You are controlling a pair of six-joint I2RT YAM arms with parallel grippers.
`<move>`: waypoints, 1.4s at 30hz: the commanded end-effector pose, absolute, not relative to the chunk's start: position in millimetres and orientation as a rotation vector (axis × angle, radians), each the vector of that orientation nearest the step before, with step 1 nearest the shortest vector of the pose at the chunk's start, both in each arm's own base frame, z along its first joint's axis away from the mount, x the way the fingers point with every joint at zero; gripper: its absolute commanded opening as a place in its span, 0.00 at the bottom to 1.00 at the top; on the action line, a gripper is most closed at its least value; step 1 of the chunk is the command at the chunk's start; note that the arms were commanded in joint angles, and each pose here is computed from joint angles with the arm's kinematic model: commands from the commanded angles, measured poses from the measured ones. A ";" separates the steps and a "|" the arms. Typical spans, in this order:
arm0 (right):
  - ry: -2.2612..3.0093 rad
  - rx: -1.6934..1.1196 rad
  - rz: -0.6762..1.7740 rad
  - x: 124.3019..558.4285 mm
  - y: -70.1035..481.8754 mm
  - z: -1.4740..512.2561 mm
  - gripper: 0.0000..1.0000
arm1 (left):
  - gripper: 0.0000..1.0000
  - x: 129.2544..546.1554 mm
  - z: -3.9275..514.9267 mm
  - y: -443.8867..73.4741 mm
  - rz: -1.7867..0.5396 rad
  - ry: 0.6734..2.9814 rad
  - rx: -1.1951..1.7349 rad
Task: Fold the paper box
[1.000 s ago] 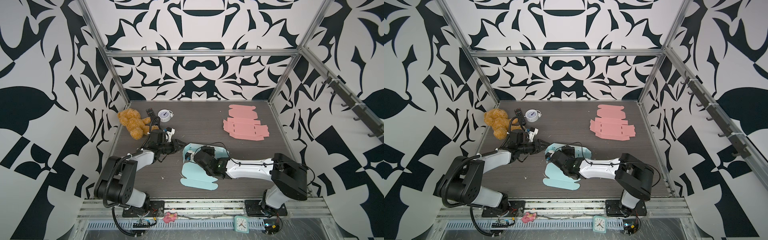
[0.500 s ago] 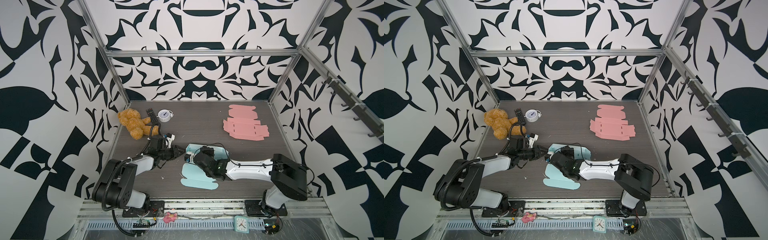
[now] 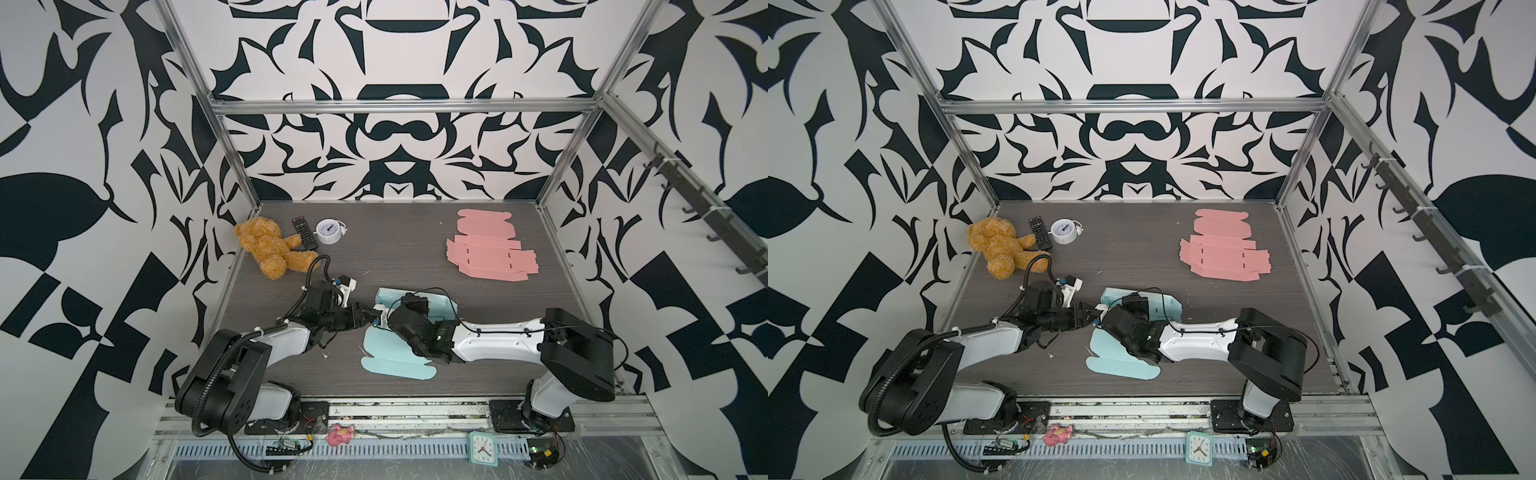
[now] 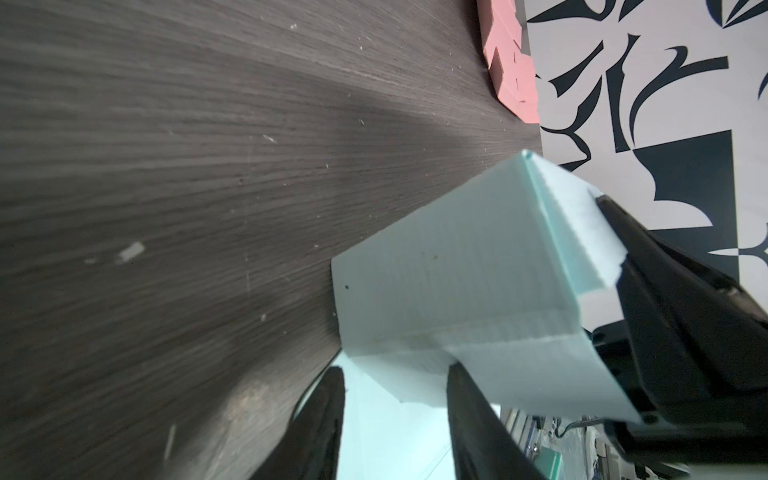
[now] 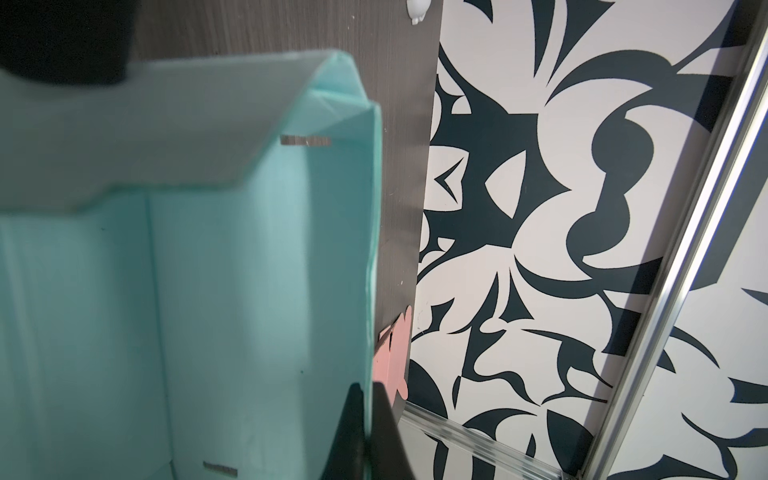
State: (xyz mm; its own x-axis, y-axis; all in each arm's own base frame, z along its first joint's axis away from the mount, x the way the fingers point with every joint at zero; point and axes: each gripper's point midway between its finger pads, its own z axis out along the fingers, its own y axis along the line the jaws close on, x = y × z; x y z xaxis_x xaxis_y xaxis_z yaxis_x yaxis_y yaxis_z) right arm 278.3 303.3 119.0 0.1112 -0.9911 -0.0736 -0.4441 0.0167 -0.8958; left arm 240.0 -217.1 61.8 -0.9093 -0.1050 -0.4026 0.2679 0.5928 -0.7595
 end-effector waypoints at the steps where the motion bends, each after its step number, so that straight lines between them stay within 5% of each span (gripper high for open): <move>1: 1.430 -1.565 -0.808 271.8 307.4 123.0 0.00 | 0.47 244.9 65.0 -217.8 -1.187 2.340 0.197; 20: 1.410 -1.587 -0.795 262.3 313.1 120.8 0.00 | 0.48 259.8 84.1 -232.0 -1.048 2.105 0.309; 42: 1.421 -1.588 -0.760 255.2 316.5 120.1 0.00 | 0.30 261.7 74.6 -241.0 -0.740 2.003 0.442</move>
State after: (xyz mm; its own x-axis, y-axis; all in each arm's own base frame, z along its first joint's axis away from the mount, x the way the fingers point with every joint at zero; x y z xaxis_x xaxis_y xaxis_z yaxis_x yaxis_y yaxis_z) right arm 265.6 303.1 117.0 0.1168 -0.9918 -0.0521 -0.4383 -0.0044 -0.8988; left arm 260.6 -237.8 72.1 -0.5653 -0.0126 -0.8248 0.5497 0.7398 -0.3881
